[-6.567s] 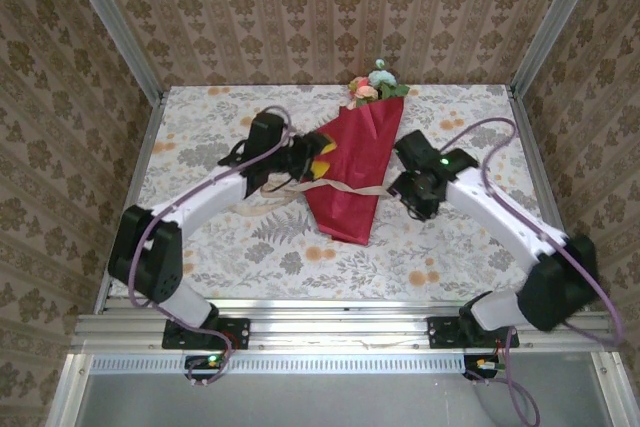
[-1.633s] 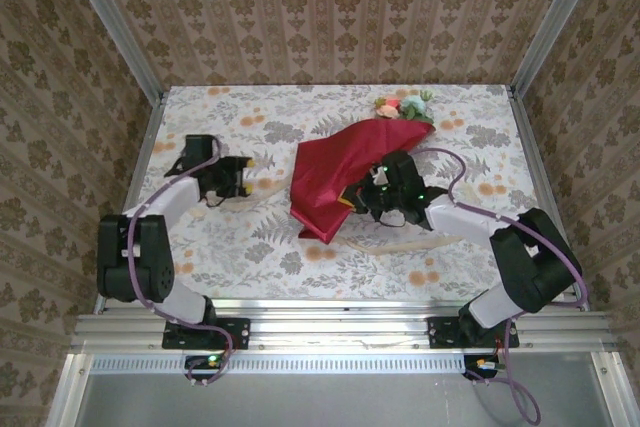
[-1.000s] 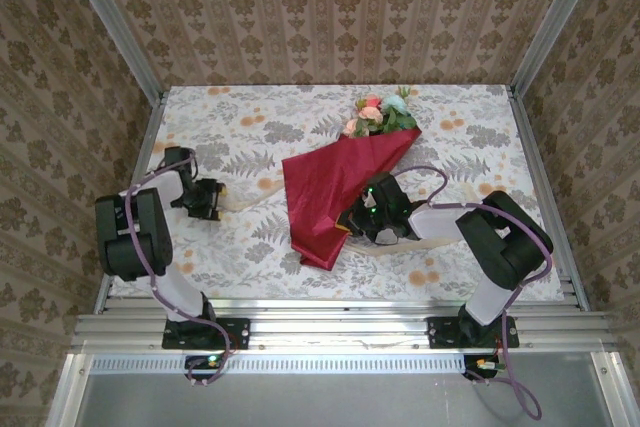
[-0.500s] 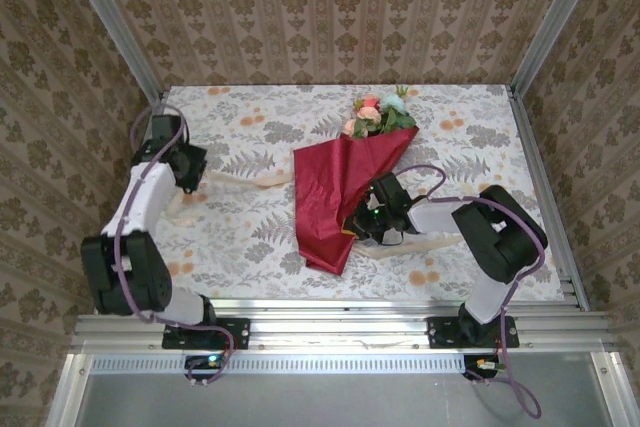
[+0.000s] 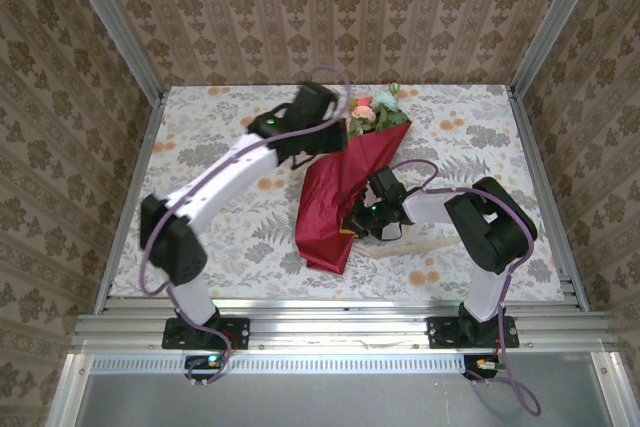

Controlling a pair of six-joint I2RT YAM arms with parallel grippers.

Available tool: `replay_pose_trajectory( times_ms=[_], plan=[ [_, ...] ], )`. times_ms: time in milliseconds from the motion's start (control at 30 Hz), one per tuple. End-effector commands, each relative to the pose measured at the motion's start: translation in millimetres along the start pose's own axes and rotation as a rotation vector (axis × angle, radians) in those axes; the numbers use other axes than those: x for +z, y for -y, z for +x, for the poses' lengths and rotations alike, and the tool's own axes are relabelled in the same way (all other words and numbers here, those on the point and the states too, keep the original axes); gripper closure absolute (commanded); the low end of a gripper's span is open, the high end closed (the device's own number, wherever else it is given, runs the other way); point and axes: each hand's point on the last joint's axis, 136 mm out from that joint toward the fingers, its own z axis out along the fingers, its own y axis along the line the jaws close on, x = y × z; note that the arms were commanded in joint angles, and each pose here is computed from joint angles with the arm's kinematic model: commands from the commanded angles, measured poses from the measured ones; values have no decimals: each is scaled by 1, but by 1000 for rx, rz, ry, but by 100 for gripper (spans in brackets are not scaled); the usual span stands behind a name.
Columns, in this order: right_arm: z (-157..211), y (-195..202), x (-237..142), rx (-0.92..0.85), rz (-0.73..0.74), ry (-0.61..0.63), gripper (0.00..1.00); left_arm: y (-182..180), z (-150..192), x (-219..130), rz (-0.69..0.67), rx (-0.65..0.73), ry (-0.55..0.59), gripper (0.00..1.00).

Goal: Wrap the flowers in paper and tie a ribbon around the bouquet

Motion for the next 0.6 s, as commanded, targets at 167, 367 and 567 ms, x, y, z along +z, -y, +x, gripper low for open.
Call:
replay_pose_trajectory(
  times_ms=[167, 367, 567],
  plan=[
    [7, 18, 1, 19, 67, -25, 86, -58, 35, 36, -315, 99, -217, 94],
    [4, 8, -12, -22, 78, 14, 59, -72, 68, 66, -326, 163, -357, 73],
    [4, -1, -25, -42, 102, 31, 52, -72, 78, 70, -286, 131, -357, 48]
  ],
)
